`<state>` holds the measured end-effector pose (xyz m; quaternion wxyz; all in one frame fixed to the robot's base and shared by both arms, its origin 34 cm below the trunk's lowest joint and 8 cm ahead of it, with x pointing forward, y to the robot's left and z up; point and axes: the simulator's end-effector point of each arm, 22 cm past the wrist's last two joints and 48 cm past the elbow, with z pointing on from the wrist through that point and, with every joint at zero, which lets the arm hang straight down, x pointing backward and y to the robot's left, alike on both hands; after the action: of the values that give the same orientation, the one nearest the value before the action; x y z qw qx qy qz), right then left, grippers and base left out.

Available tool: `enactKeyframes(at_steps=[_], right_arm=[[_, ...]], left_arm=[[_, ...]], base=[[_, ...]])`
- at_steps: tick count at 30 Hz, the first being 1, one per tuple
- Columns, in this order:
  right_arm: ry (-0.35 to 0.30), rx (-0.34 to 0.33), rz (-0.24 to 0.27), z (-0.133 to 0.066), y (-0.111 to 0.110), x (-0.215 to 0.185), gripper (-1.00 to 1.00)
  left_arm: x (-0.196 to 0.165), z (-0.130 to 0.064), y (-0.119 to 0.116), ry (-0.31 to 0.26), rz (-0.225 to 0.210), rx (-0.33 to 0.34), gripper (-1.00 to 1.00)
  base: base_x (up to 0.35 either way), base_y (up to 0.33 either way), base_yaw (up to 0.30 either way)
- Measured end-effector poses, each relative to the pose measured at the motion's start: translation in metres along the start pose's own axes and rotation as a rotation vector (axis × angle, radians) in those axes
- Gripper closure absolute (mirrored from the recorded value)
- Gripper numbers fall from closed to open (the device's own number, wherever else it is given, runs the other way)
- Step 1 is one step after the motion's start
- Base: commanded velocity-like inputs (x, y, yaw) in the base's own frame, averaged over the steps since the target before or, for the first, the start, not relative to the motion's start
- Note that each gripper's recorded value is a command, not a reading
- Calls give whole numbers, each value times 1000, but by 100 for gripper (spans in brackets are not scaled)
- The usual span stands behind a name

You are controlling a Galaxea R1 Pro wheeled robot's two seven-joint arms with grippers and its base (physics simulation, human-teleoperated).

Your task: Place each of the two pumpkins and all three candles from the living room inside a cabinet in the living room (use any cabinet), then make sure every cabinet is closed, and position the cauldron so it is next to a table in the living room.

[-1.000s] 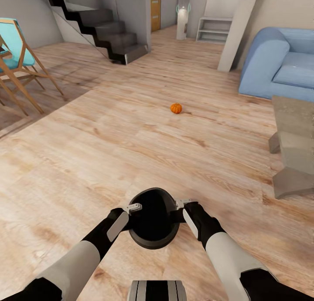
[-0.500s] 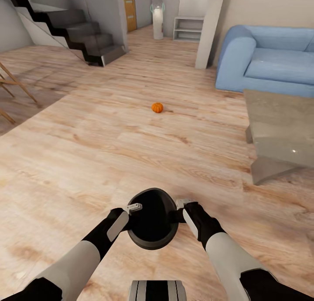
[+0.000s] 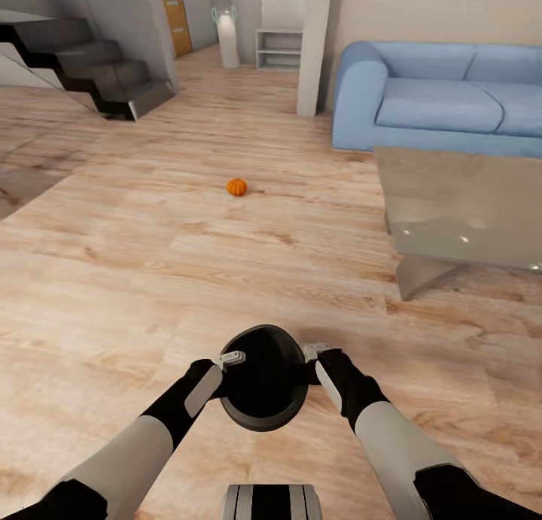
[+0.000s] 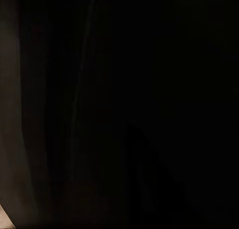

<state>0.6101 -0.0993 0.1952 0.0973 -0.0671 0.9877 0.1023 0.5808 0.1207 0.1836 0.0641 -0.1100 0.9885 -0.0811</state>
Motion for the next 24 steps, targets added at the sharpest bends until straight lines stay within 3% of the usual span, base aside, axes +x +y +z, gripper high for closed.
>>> enactKeyframes(at_steps=[14, 24], right_arm=[[1, -1, 2, 0, 0, 0, 100], [17, -13, 21, 1, 3, 8, 100]], left_arm=[[0, 0, 0, 1, 1, 0, 100], [3, -3, 3, 21, 21, -12, 100]], base=[[15, 0, -296], [235, 0, -298]])
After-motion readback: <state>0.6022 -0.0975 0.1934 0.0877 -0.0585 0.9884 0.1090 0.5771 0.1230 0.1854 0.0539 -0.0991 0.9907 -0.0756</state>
